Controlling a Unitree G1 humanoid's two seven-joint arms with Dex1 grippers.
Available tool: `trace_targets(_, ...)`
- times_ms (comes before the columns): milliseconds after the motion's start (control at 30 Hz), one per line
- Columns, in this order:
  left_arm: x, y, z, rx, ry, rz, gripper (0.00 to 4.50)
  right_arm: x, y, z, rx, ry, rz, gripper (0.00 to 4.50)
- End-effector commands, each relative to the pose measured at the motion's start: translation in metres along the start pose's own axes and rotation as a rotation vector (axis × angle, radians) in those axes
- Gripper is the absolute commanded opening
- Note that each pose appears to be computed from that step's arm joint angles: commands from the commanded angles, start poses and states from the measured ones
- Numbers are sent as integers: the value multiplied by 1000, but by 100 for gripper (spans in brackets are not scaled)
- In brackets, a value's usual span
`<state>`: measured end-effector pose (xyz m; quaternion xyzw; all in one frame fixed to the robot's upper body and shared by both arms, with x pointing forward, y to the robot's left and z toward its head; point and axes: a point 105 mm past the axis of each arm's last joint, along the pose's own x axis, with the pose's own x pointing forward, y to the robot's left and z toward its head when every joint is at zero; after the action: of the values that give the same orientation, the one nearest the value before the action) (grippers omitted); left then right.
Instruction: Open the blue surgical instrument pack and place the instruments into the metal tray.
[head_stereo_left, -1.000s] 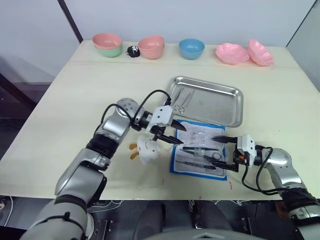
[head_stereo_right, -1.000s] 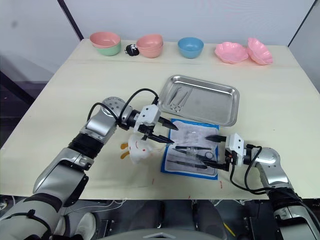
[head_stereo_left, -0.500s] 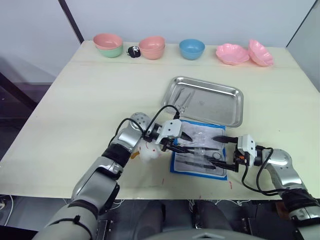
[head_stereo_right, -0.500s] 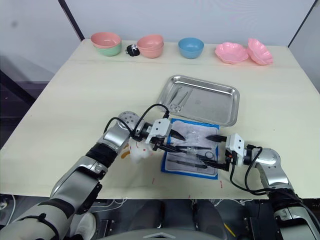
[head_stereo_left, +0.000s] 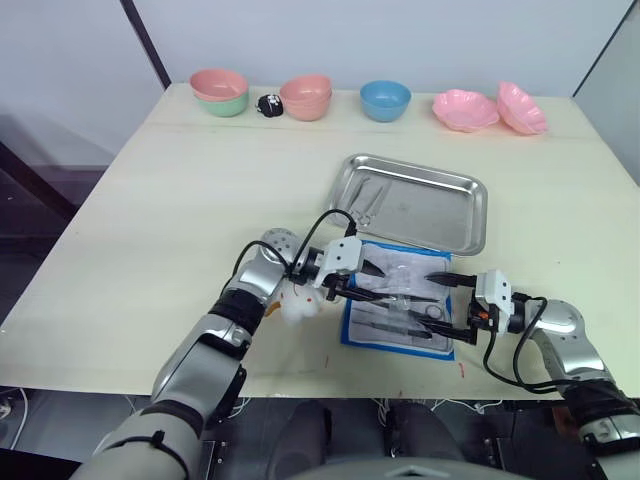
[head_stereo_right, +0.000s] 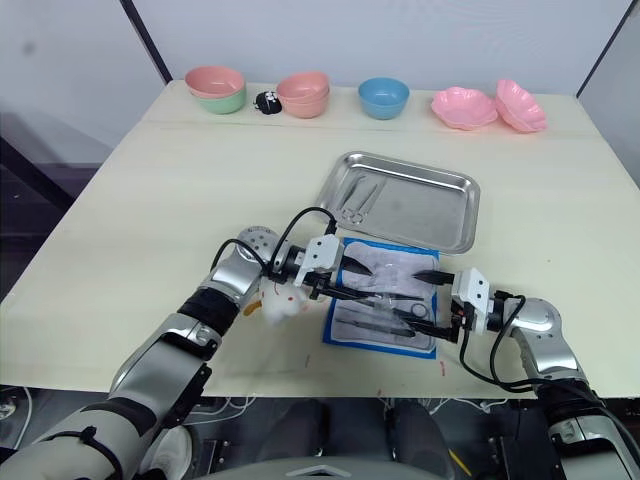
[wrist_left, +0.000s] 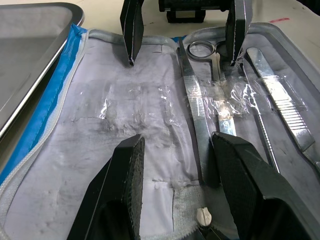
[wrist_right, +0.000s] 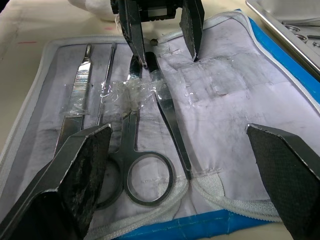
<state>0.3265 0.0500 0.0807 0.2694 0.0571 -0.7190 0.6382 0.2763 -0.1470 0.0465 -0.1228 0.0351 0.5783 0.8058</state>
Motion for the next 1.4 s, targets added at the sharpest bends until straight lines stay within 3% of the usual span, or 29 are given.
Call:
trace_targets(33,1,1,-2,24,27,-4,229,-3,30,-47,142,151,51,450)
trace_targets(733,7,-11,-22,16,105,-112,229,-1,30,-46,138,147,43,450)
trace_targets(900,10,-10,-22,-3,92,-98,26,-1,31,-47,141,146,42,450)
trace_targets(933,10,-10,-22,-4,91,-98,4,-1,31,-47,142,146,42,450)
trace_targets(1400,5,-2,-9,-2,74,-96,4,0,32,-47,146,145,45,450)
